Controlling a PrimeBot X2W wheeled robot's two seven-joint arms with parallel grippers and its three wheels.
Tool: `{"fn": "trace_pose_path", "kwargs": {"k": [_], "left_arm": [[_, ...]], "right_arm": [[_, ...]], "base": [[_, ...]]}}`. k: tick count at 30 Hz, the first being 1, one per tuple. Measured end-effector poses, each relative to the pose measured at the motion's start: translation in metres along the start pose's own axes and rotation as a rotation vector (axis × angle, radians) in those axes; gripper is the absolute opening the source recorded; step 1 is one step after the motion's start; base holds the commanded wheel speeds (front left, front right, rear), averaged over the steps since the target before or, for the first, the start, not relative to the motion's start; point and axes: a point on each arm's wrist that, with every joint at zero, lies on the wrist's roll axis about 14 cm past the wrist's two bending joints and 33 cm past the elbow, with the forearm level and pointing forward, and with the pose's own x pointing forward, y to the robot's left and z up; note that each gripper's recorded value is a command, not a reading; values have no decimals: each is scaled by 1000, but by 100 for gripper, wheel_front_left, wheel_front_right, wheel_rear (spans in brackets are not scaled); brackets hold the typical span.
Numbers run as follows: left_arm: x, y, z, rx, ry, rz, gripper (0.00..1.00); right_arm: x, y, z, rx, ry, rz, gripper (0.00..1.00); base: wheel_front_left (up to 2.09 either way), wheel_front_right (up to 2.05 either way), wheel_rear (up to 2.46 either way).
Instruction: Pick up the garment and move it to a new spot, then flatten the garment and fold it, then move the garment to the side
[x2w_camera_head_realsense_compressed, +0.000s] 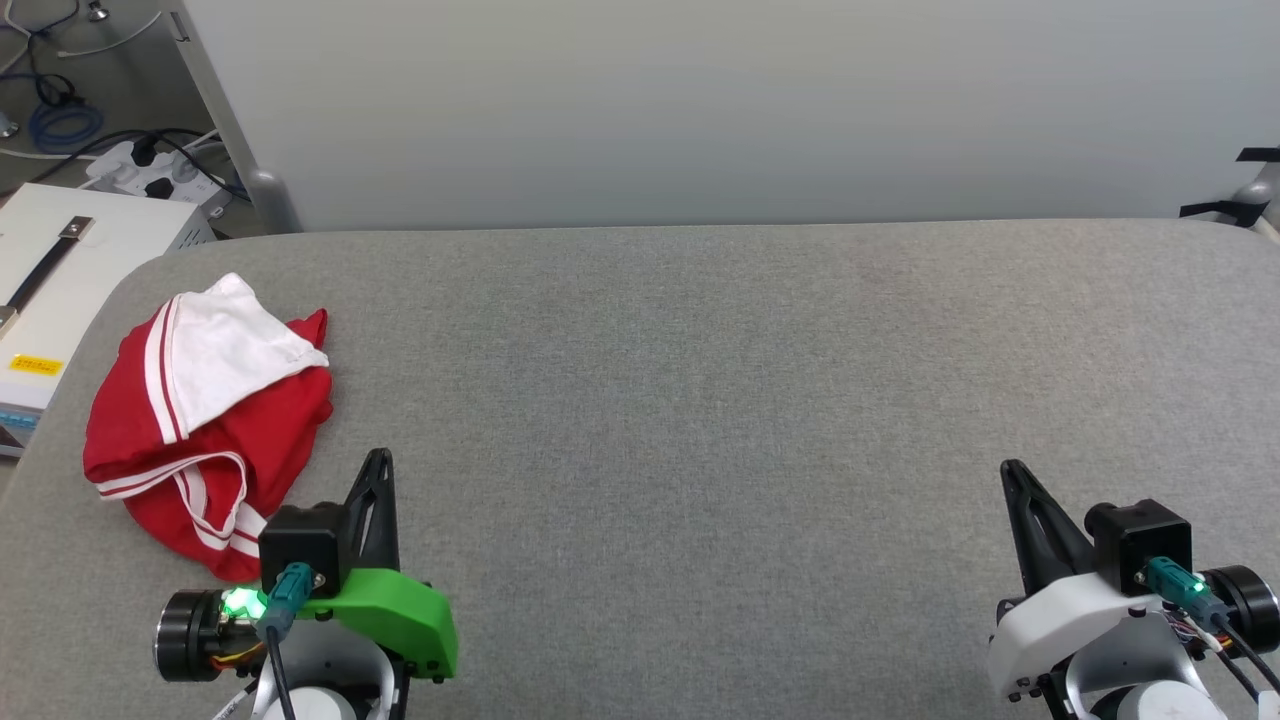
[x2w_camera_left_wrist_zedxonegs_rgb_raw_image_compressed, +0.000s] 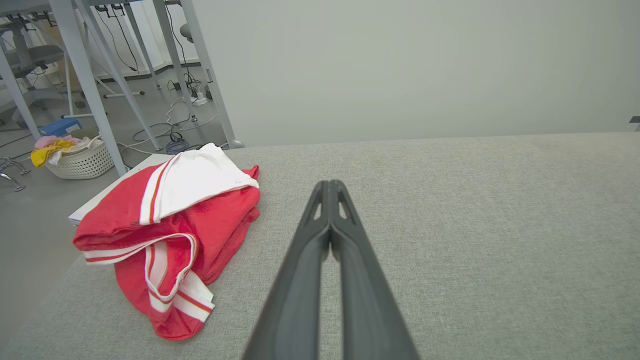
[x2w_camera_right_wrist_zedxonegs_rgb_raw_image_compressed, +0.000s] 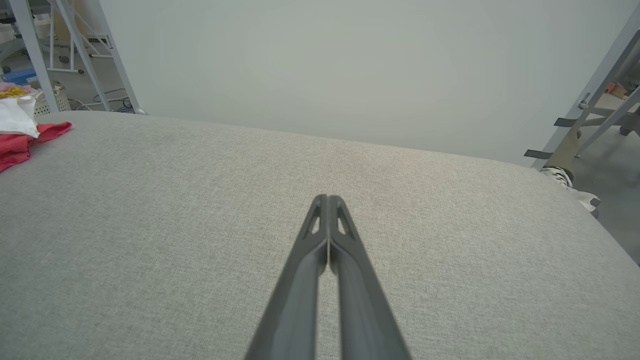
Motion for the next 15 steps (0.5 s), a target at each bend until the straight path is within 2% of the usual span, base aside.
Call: {"fn": "trace_pose_path", "kwargs": {"k": [2,3,15], "left_arm": [[0,0,0,0,0,0,0],[0,0,0,0,0,0,100],[0,-2,-4,-8,6,-6,100]], "right_arm": [[0,0,0,0,0,0,0],[0,0,0,0,1,0,100],[0,-2,-1,4,-4,-5,100]], "base": [[0,0,0],[0,0,0],[0,0,0]]}}
